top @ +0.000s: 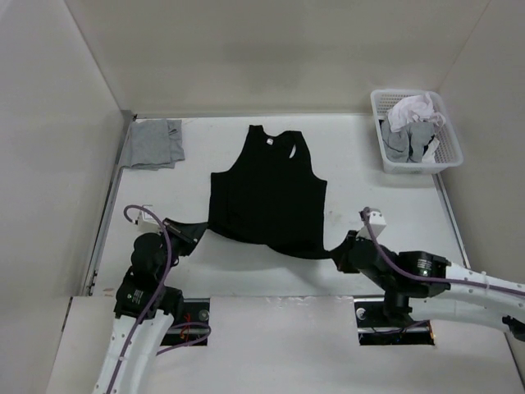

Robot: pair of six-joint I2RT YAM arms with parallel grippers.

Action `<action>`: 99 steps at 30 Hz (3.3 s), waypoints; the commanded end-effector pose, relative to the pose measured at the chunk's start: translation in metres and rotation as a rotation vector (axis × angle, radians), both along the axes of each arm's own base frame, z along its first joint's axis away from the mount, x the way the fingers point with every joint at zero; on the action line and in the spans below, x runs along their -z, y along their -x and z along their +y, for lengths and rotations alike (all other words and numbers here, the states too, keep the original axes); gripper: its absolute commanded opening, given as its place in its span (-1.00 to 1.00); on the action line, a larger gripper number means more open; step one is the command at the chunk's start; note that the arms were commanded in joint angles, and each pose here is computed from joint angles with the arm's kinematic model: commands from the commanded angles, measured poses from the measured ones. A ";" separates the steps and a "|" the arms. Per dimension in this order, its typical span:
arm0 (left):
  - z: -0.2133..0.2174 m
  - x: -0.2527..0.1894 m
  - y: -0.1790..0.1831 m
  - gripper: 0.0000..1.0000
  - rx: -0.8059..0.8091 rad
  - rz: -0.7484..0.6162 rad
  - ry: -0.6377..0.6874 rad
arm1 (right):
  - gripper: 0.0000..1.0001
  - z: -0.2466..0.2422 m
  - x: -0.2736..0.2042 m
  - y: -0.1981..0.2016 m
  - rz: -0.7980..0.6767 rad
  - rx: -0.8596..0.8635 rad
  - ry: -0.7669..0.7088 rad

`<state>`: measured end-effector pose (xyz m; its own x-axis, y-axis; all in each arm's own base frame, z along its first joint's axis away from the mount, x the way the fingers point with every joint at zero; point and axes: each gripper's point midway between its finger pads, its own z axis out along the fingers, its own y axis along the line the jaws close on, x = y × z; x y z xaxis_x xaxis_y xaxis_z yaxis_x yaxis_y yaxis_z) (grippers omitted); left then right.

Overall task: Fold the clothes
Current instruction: Flatten the tank top out, then fold the tank top

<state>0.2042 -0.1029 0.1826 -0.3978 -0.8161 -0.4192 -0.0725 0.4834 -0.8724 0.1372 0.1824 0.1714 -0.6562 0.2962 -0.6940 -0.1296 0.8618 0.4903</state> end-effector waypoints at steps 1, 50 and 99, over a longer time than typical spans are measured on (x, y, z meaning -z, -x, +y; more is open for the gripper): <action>0.024 0.039 0.022 -1.00 -0.085 0.179 -0.130 | -1.00 -0.031 0.049 0.024 0.123 0.024 0.207; 0.022 -0.027 -0.353 -1.00 -0.423 -0.022 -0.149 | -1.00 -0.071 -0.049 -0.388 -0.137 0.320 0.133; 0.029 0.156 -0.155 -0.73 -0.221 0.355 -0.225 | -0.26 -0.033 0.131 -0.200 0.170 0.389 -0.060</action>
